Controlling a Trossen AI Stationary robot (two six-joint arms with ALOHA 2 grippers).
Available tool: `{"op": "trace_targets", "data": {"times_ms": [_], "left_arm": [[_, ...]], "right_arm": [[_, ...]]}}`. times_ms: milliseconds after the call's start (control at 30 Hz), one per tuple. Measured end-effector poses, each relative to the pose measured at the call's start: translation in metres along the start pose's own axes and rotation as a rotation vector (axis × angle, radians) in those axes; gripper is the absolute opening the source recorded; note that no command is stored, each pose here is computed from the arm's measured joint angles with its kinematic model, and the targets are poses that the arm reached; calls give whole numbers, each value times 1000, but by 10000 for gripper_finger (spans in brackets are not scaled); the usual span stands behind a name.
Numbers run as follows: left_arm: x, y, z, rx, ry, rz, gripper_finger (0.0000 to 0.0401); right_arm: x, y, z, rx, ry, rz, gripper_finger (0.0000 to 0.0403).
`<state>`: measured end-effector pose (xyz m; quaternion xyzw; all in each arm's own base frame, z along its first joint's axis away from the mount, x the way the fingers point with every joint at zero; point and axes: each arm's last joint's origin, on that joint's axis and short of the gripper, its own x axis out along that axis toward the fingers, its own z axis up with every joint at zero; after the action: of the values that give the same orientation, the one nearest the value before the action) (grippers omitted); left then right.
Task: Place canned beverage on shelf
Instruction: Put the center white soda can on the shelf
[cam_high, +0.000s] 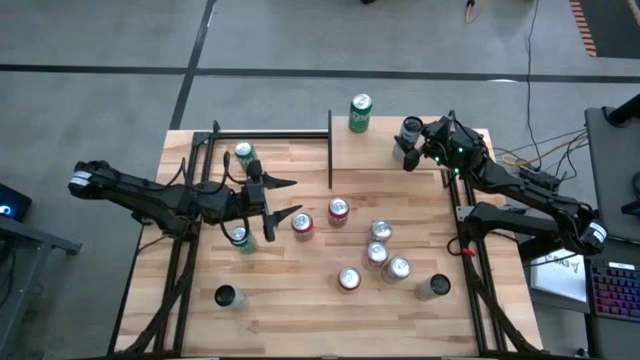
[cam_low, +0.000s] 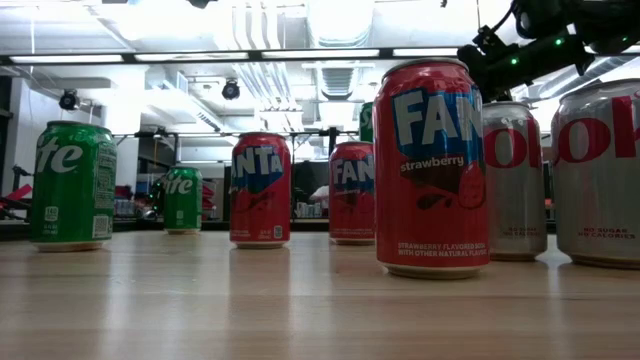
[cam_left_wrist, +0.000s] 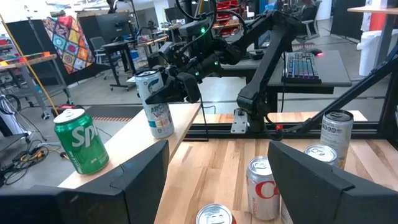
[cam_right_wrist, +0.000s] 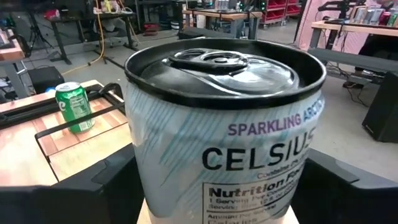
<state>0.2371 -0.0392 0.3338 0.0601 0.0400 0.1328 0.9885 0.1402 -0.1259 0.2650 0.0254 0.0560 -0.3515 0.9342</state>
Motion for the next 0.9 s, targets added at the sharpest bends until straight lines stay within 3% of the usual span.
{"op": "trace_targets", "data": {"times_ms": [633,900], "left_arm": [[0,0,-2,-32,18,-2,260],[0,0,-2,-44,18,-2,260]], "right_arm": [[-12,0,66,-16,-31,-16,309],[-19,11,92,-11,-94,46,299]]}}
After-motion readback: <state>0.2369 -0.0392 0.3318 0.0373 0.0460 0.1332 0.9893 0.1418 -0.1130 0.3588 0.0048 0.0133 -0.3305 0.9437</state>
